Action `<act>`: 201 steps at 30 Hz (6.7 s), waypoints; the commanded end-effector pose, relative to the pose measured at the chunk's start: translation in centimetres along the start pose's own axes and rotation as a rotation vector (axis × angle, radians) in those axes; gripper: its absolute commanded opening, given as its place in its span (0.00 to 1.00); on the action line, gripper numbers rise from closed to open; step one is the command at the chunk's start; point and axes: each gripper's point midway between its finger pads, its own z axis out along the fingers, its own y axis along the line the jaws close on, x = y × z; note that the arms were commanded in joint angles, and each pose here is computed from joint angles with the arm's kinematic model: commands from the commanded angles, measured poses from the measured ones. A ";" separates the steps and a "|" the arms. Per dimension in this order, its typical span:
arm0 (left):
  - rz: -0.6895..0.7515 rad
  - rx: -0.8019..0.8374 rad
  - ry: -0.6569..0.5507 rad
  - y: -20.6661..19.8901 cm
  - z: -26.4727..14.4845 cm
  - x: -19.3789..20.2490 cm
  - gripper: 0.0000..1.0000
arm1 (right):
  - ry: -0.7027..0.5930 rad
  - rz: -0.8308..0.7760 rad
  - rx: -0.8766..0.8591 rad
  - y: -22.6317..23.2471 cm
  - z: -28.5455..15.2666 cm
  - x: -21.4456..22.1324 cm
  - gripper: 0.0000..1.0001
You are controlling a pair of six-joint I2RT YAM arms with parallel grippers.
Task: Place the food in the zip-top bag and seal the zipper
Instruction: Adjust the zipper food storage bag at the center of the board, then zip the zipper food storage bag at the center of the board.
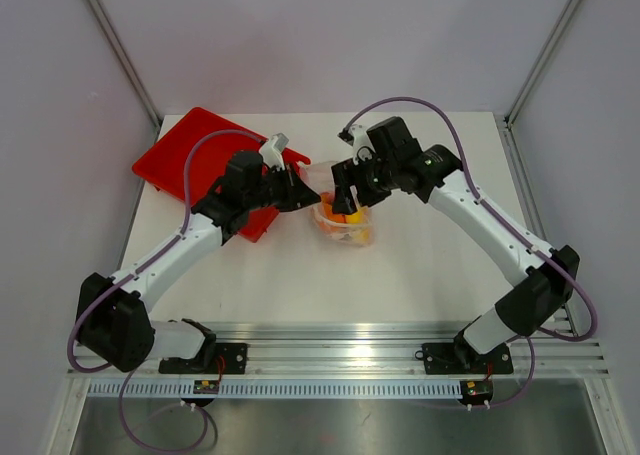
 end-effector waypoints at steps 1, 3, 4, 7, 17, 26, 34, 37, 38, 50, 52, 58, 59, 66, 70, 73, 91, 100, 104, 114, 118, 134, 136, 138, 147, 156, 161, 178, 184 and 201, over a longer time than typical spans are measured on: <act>0.031 0.084 -0.064 -2.9 -0.1 -2.7 0.00 | -0.011 -0.063 0.031 0.2 -1.0 0.6 0.77; 0.024 0.075 -0.060 -2.7 0.1 -2.7 0.00 | -0.020 -0.071 0.029 0.4 -1.1 0.9 0.80; 0.019 0.071 -0.058 -2.6 0.2 -2.7 0.00 | -0.023 -0.078 0.029 0.5 -1.2 1.0 0.80; 0.012 0.055 -0.062 -2.4 0.3 -2.9 0.00 | -0.029 -0.107 0.035 0.8 -1.6 1.2 0.83; -0.011 0.017 -0.068 -2.1 1.2 -3.8 0.00 | 0.033 -0.190 0.099 0.8 -0.3 3.3 0.87; -0.024 0.025 -0.070 -2.3 1.4 -4.1 0.00 | 0.035 -0.182 0.320 -2.4 1.1 2.8 0.65; 0.132 0.070 -0.055 -3.6 0.2 -4.4 0.49 | -0.052 -0.203 0.247 -1.4 1.8 2.0 0.00; 0.275 -0.033 -0.010 -1.9 -1.3 -5.2 0.69 | -0.095 -0.224 0.192 -0.6 1.8 2.0 0.00; 0.311 -0.055 -0.012 -1.6 -2.1 -5.5 0.72 | -0.101 -0.225 0.190 -0.7 1.9 2.1 0.00; 0.976 -0.060 -0.201 3.2 -7.7 -6.7 0.74 | -0.271 -0.465 0.117 -0.1 -0.3 2.4 0.00; 1.075 -0.003 -0.253 2.9 -7.5 -6.0 0.74 | -0.303 -0.493 0.126 -0.1 -1.0 2.2 0.00; 1.278 0.087 -0.253 3.7 -4.9 -5.8 0.75 | -0.305 -0.560 0.047 1.2 -2.4 2.9 0.00; 1.284 0.128 -0.234 3.7 -4.3 -5.6 0.75 | -0.306 -0.563 0.035 1.3 -2.5 3.1 0.00; 1.248 0.332 -0.145 4.0 -1.5 -4.8 0.70 | -0.259 -0.570 -0.021 1.6 -2.4 4.5 0.00; 1.253 0.420 -0.142 3.1 -0.6 -5.3 0.70 | -0.247 -0.565 -0.016 1.3 -2.3 5.3 0.00; 1.247 0.494 -0.097 3.1 0.2 -5.1 0.70 | -0.249 -0.566 -0.008 1.1 -2.7 5.5 0.00; 1.181 0.710 0.030 4.0 1.5 -2.7 0.61 | -0.219 -0.566 0.015 0.5 -2.7 6.2 0.00; 1.148 0.766 -0.005 2.8 1.7 -3.2 0.59 | -0.204 -0.575 0.016 0.4 -2.3 5.8 0.00; 1.140 0.762 0.005 3.0 1.8 -2.9 0.49 | -0.200 -0.571 0.020 0.3 -2.1 6.0 0.00; 1.111 0.704 0.038 3.3 1.2 -2.6 0.00 | -0.208 -0.556 0.044 -0.1 -2.3 6.0 0.00; 1.065 0.656 0.049 2.6 0.4 -3.1 0.00 | -0.200 -0.498 0.046 0.1 -2.7 5.9 0.25; 0.956 0.691 0.117 0.5 -2.3 -1.1 0.00 | -0.354 -0.642 -0.084 5.4 -4.5 -3.4 0.49; 0.928 0.694 0.138 0.3 -2.4 -1.2 0.00 | -0.370 -0.663 -0.116 6.1 -3.9 -4.3 0.49; 0.921 0.708 0.156 0.4 -2.4 -0.8 0.00 | -0.363 -0.671 -0.159 6.7 -2.8 -4.8 0.49; 0.968 0.723 0.133 -0.4 -2.9 -0.7 0.00 | -0.319 -0.705 -0.239 8.0 0.7 -6.0 0.48; 0.998 0.727 0.116 -0.6 -3.2 -0.7 0.00 | -0.304 -0.708 -0.290 8.7 2.7 -6.5 0.46; 1.002 0.729 0.107 -0.7 -3.3 -0.6 0.00 | -0.302 -0.693 -0.310 9.0 3.3 -6.9 0.43; 1.023 0.721 0.094 -1.0 -3.6 -0.9 0.00 | -0.278 -0.653 -0.320 8.5 5.2 -6.7 0.25; 1.033 0.710 0.090 -1.1 -3.7 -1.0 0.00 | -0.268 -0.648 -0.302 8.0 5.4 -6.5 0.23; 1.023 0.692 0.097 -0.6 -3.4 -1.1 0.00 | -0.242 -0.616 -0.273 6.4 5.7 -5.1 0.31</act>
